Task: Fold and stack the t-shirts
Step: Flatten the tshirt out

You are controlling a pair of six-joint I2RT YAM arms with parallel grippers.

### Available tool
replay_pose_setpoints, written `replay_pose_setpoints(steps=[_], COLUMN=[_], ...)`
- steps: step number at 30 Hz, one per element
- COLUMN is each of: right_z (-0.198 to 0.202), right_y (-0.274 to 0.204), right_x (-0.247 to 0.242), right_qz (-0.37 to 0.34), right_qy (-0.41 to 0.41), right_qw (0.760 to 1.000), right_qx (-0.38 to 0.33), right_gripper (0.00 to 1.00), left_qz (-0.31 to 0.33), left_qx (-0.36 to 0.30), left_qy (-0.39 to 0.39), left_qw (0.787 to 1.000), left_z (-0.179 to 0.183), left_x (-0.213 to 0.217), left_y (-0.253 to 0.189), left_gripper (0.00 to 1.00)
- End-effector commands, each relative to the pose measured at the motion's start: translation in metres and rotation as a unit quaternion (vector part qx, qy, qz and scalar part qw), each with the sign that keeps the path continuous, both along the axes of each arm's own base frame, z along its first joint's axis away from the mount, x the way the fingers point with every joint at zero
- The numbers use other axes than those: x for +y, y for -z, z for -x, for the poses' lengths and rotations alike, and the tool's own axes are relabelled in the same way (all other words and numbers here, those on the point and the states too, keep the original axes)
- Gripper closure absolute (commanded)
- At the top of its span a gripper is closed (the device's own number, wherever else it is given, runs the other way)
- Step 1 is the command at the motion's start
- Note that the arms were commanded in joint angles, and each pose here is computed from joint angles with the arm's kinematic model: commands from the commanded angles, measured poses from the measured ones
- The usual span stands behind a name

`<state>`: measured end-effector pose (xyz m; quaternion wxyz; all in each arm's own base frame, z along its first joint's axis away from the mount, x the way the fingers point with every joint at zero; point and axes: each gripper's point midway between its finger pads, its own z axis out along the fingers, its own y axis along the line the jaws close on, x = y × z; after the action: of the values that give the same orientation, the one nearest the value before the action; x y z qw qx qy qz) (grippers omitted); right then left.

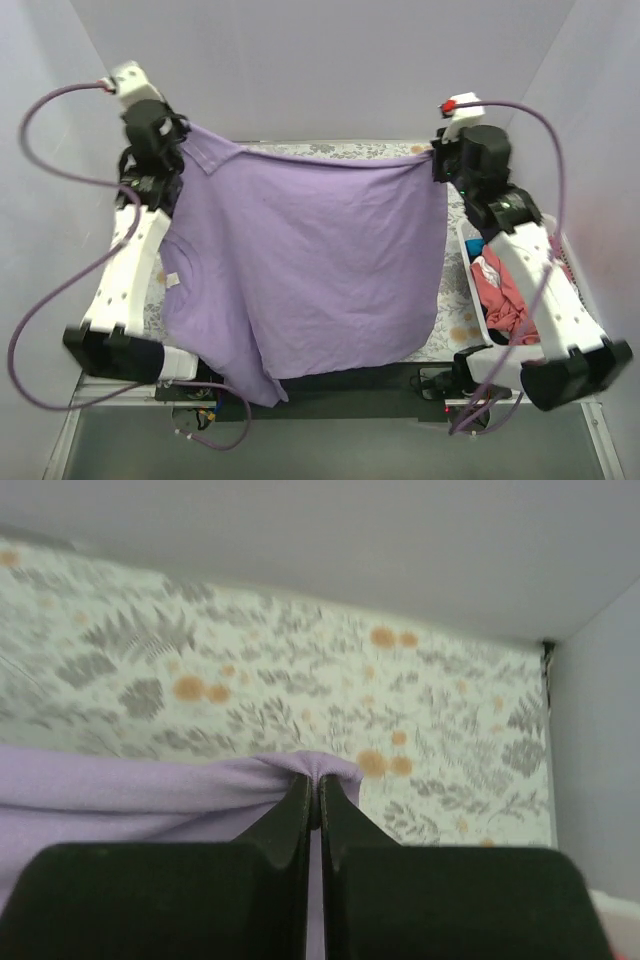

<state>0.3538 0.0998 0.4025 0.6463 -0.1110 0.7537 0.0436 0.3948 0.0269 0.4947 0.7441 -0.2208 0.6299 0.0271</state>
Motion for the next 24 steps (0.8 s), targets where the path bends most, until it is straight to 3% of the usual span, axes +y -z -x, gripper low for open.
replay_pose_setpoints(steps=[1,3,10,17,24], right_z=[-0.051,-0.08,-0.153,-0.205,-0.237], right_y=[0.08,0.132,0.232,0.292,0.282], right_x=[-0.01,-0.013,-0.028,-0.029,-0.042], right_qz=[0.051,0.069,0.06,0.056,0.039], right_qy=[0.059,0.076,0.091,0.065,0.072], right_qw=[0.995,0.99,0.981,0.977,0.981], right_qx=[0.06,0.093,0.16,0.195,0.175], right_gripper=[0.99,0.99,0.99,0.99,0.99], left_qz=[-0.016,-0.013,0.035,0.081,0.101], left_qx=[0.115,0.176,0.279,0.326,0.319], left_qy=[0.005,0.006,0.048,0.082,0.104], left_qw=[0.993,0.984,0.958,0.938,0.937], left_z=[-0.063,-0.097,-0.172,-0.205,-0.237], left_x=[-0.006,-0.01,-0.029,-0.036,-0.041], left_y=[0.112,0.18,0.315,0.379,0.38], left_gripper=[1.0,1.0,1.0,1.0,1.0])
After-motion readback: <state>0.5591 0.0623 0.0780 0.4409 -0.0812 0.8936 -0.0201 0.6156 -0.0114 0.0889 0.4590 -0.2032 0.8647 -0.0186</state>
